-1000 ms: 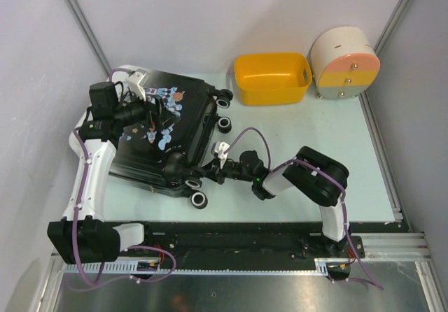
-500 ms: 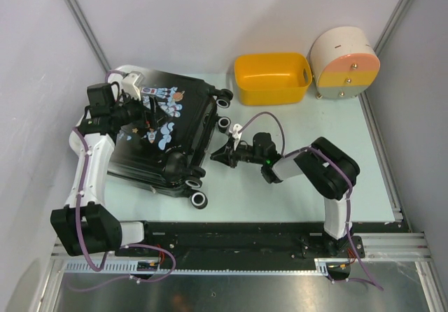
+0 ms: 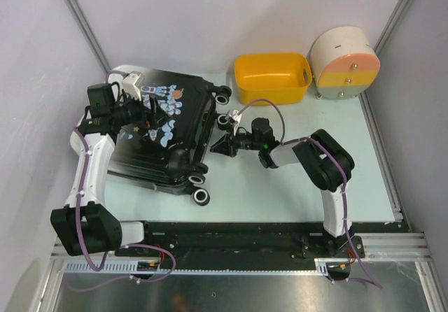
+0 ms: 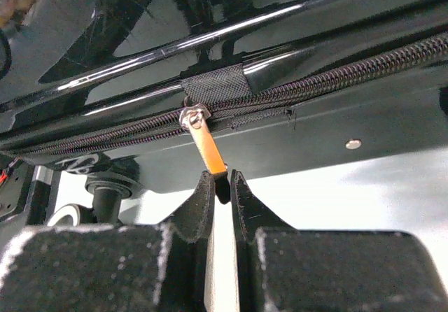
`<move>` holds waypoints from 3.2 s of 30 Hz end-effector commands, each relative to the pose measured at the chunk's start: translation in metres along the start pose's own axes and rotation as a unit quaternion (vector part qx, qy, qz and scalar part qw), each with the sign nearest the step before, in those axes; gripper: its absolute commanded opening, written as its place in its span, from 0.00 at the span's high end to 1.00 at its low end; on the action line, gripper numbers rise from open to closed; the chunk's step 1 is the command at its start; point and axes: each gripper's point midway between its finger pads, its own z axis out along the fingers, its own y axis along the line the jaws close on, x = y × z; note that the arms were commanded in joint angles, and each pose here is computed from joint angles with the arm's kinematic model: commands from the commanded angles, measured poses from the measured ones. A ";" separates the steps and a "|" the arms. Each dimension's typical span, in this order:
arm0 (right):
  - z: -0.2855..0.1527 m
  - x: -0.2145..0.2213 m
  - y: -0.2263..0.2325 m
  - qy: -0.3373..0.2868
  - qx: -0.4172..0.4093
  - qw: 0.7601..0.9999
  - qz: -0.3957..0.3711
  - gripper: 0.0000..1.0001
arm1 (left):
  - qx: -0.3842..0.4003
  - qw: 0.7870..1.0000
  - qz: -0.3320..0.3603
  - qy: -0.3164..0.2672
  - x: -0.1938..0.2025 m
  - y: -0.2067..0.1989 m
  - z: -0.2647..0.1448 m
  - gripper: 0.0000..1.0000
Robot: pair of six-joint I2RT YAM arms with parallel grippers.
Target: Open, take out, and arrange the luggage
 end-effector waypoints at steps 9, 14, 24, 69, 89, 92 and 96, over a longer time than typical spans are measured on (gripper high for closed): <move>-0.038 -0.086 -0.088 -0.110 0.150 0.982 -0.025 1.00 | 0.025 0.998 0.055 -0.011 -0.003 -0.005 -0.003 0.05; -0.025 -0.078 -0.064 -0.089 0.106 0.990 -0.032 1.00 | 0.049 0.993 0.107 -0.031 -0.014 -0.029 -0.011 0.02; 0.022 -0.056 0.001 -0.069 0.027 0.997 -0.036 1.00 | 0.162 0.962 0.219 0.000 0.015 -0.120 -0.010 0.02; -0.001 -0.031 0.019 -0.037 0.021 0.996 -0.073 0.84 | 0.263 0.825 0.420 0.272 0.227 -0.146 -0.067 0.55; 0.028 -0.015 0.017 -0.034 0.114 0.970 -0.213 0.40 | 0.259 0.832 0.411 0.268 0.231 -0.145 -0.072 0.55; 0.024 -0.005 0.024 -0.023 0.107 0.967 -0.229 0.38 | 0.260 0.831 0.411 0.269 0.234 -0.144 -0.072 0.55; 0.017 -0.005 0.039 -0.029 0.097 0.961 -0.257 0.33 | 0.261 0.832 0.409 0.269 0.234 -0.145 -0.072 0.55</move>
